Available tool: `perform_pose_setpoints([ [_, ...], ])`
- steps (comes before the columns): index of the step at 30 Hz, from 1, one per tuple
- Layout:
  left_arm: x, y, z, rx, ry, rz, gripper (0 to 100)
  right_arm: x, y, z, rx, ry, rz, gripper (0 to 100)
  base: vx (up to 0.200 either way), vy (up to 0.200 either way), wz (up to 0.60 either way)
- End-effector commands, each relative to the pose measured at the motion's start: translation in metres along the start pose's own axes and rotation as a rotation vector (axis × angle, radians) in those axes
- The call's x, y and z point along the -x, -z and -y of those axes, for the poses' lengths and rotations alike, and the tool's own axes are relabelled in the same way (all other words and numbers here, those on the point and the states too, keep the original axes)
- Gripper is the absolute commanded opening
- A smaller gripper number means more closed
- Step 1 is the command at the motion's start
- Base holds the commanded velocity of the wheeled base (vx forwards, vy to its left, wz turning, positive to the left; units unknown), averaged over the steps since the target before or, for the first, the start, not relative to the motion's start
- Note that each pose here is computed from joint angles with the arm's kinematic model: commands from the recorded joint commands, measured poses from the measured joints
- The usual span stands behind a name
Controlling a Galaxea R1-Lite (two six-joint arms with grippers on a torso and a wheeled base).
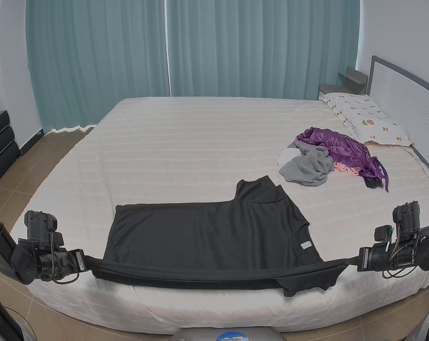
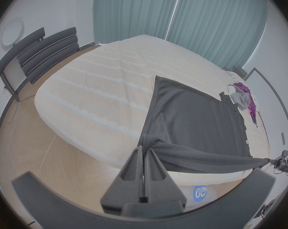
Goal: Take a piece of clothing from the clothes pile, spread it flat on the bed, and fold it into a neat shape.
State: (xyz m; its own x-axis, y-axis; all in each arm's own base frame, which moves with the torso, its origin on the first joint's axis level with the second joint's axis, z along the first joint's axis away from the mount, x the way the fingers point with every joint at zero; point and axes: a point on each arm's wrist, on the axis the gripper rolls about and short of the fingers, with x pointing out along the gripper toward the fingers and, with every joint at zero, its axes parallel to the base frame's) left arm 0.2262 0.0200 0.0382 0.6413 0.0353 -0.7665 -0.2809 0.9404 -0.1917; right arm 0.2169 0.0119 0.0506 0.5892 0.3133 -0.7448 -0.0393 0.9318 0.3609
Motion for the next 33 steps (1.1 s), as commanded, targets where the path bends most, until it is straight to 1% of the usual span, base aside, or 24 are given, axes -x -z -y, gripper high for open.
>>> perform_pose_setpoints([
  [1,-0.005,0.001,0.001,-0.004,0.001,-0.017,0,-0.001,0.0,-0.001,0.004,-0.005,-0.005,0,0.0,0.0,0.0],
  [7,-0.016,-0.001,0.001,-0.002,-0.006,-0.034,0,-0.008,-0.004,0.0,-0.001,-0.004,-0.009,0,0.0,0.0,0.0],
  [9,-0.021,-0.003,0.002,-0.001,-0.006,-0.037,0,-0.013,-0.009,0.0,-0.018,-0.006,-0.009,0,0.0,0.0,0.0],
  [16,-0.034,-0.014,0.006,0.015,-0.001,-0.025,0,-0.03,-0.02,-0.007,-0.031,-0.025,-0.013,0,0.0,0.0,0.0],
  [24,-0.051,-0.022,0.014,0.02,0.013,-0.021,0,-0.058,-0.033,-0.001,-0.038,0.013,-0.022,0,0.0,0.0,0.0],
  [27,-0.055,-0.02,0.015,0.017,0.013,-0.033,0,-0.058,-0.042,-0.001,-0.058,0.01,0.006,0,0.0,0.0,0.0],
  [31,-0.055,-0.019,0.017,0.012,0.016,-0.037,0,-0.046,-0.048,-0.004,-0.086,0.001,0.046,0,0.0,0.0,0.0],
  [33,-0.054,-0.02,0.017,0.012,0.017,-0.034,0,-0.041,-0.045,-0.006,-0.082,-0.002,0.045,0,0.0,0.0,0.0],
])
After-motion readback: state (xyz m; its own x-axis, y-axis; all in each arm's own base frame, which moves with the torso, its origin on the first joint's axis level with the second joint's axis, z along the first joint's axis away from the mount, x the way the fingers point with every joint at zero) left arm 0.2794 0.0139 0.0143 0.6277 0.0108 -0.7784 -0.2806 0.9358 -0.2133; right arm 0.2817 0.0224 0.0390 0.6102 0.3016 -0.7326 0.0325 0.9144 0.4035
